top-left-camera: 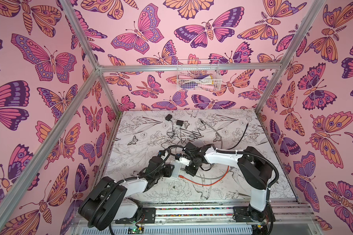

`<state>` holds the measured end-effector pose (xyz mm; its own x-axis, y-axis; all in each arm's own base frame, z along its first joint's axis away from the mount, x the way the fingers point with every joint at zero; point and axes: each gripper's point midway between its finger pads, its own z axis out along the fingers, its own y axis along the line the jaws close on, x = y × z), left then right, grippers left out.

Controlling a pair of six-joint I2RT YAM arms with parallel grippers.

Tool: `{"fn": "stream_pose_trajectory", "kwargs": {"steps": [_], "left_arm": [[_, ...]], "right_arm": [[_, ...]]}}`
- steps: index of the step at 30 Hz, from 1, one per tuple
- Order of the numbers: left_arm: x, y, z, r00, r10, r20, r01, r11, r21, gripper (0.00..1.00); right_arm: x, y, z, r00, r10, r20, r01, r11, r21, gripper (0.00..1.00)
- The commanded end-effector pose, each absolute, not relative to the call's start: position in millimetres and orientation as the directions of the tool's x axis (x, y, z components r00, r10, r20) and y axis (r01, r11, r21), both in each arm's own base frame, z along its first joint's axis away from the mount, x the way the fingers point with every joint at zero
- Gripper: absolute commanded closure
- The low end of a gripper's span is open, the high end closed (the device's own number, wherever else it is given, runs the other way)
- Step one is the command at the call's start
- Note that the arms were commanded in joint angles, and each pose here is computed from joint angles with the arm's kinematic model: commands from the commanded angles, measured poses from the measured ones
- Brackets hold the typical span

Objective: Insert the plug into the switch port

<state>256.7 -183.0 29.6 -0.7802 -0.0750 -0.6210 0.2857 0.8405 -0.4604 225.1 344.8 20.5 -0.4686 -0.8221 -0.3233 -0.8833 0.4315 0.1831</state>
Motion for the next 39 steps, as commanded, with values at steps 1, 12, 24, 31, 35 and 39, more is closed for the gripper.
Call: {"fn": "stream_pose_trajectory", "kwargs": {"steps": [1, 12, 24, 31, 35, 39], "left_arm": [[188.9, -226.2, 12.8, -0.869, 0.141, -0.474, 0.431, 0.684, -0.588, 0.63], [177.8, -241.5, 10.1, -0.858, 0.215, -0.466, 0.482, 0.648, -0.589, 0.63], [175.0, -238.0, 9.2, -0.853, 0.218, -0.473, 0.483, 0.672, -0.561, 0.64], [208.6, -206.2, 17.0, -0.856, 0.099, -0.507, 0.371, 0.801, -0.470, 0.62], [239.7, -174.7, 44.3, -0.817, -0.047, -0.575, 0.265, 0.855, -0.447, 0.57], [273.1, -142.3, 84.3, -0.750, -0.163, -0.641, 0.170, 0.889, -0.425, 0.48]], "right_arm": [[260.3, 439.7, 95.2, -0.295, -0.618, -0.729, -0.950, 0.274, 0.152, 1.00], [263.9, 456.5, 104.2, -0.205, -0.631, -0.748, -0.977, 0.182, 0.114, 1.00], [279.6, 462.3, 109.7, -0.211, -0.606, -0.767, -0.972, 0.213, 0.099, 1.00], [269.0, 435.2, 93.8, -0.272, -0.644, -0.715, -0.954, 0.276, 0.115, 0.96], [259.0, 421.5, 84.5, -0.324, -0.649, -0.688, -0.939, 0.308, 0.152, 0.84], [251.2, 409.1, 69.7, -0.380, -0.661, -0.646, -0.919, 0.346, 0.187, 0.72]]}}
